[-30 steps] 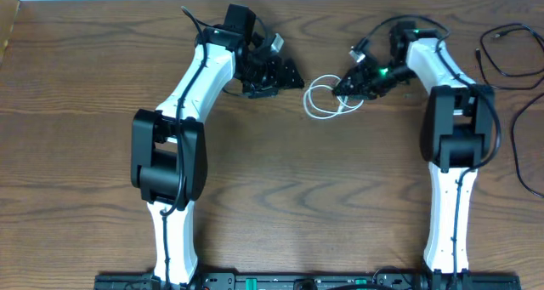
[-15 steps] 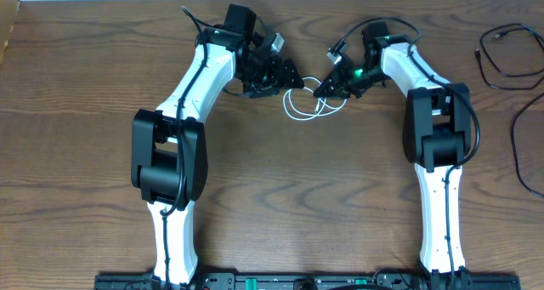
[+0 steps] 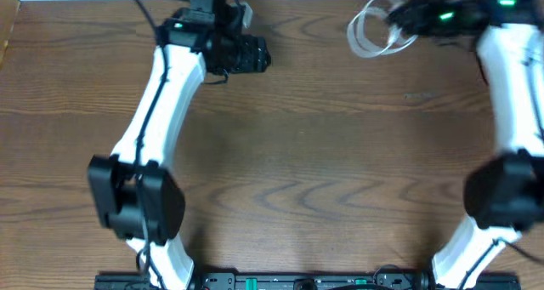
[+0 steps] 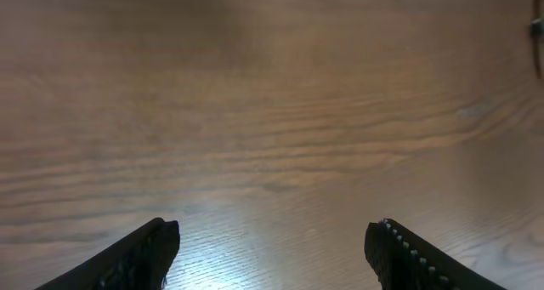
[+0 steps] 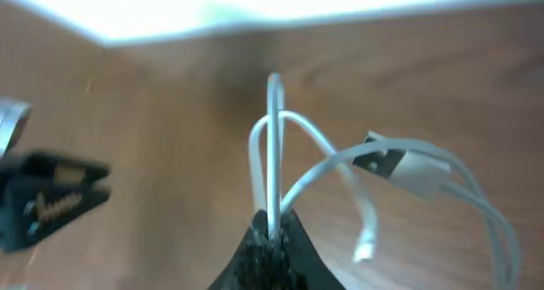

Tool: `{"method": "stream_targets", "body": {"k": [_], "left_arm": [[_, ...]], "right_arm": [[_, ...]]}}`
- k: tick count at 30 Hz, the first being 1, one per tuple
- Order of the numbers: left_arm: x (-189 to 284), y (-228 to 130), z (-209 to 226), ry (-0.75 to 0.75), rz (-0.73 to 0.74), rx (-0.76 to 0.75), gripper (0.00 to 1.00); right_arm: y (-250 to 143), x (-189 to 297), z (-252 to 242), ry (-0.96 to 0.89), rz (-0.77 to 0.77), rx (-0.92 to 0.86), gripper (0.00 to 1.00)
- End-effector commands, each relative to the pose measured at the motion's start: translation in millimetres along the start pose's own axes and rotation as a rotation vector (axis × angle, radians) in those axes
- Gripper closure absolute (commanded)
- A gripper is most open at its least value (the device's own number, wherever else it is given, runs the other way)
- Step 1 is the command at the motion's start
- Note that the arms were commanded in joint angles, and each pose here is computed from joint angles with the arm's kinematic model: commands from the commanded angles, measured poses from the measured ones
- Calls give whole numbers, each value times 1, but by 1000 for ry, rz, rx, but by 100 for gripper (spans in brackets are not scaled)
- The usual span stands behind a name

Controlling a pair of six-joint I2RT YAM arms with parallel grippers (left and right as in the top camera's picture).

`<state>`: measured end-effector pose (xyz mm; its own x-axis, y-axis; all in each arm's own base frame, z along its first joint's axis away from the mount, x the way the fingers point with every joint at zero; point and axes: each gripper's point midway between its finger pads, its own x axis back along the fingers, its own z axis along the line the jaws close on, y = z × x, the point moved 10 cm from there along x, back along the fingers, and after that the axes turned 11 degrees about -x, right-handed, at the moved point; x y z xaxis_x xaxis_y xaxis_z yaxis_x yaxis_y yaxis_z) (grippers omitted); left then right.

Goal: Untangle cables

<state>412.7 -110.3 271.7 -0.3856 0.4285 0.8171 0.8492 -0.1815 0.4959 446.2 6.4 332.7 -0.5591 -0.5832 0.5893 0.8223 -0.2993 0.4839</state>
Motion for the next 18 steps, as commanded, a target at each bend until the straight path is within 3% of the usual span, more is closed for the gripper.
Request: {"method": "stream_targets", "body": {"k": [1, 5, 8, 18], "left_arm": [[6, 1, -1, 34, -11, -27, 25], [6, 0, -1, 33, -9, -26, 25], [4, 0, -4, 26, -7, 3, 25], [4, -1, -7, 19, 1, -1, 25]], "right_arm": [[16, 45, -21, -176, -167, -117, 99], [22, 90, -52, -279, -264, -221, 99], [15, 120, -92, -389, -296, -406, 99], [-24, 225, -194, -731, -415, -748, 99]]}}
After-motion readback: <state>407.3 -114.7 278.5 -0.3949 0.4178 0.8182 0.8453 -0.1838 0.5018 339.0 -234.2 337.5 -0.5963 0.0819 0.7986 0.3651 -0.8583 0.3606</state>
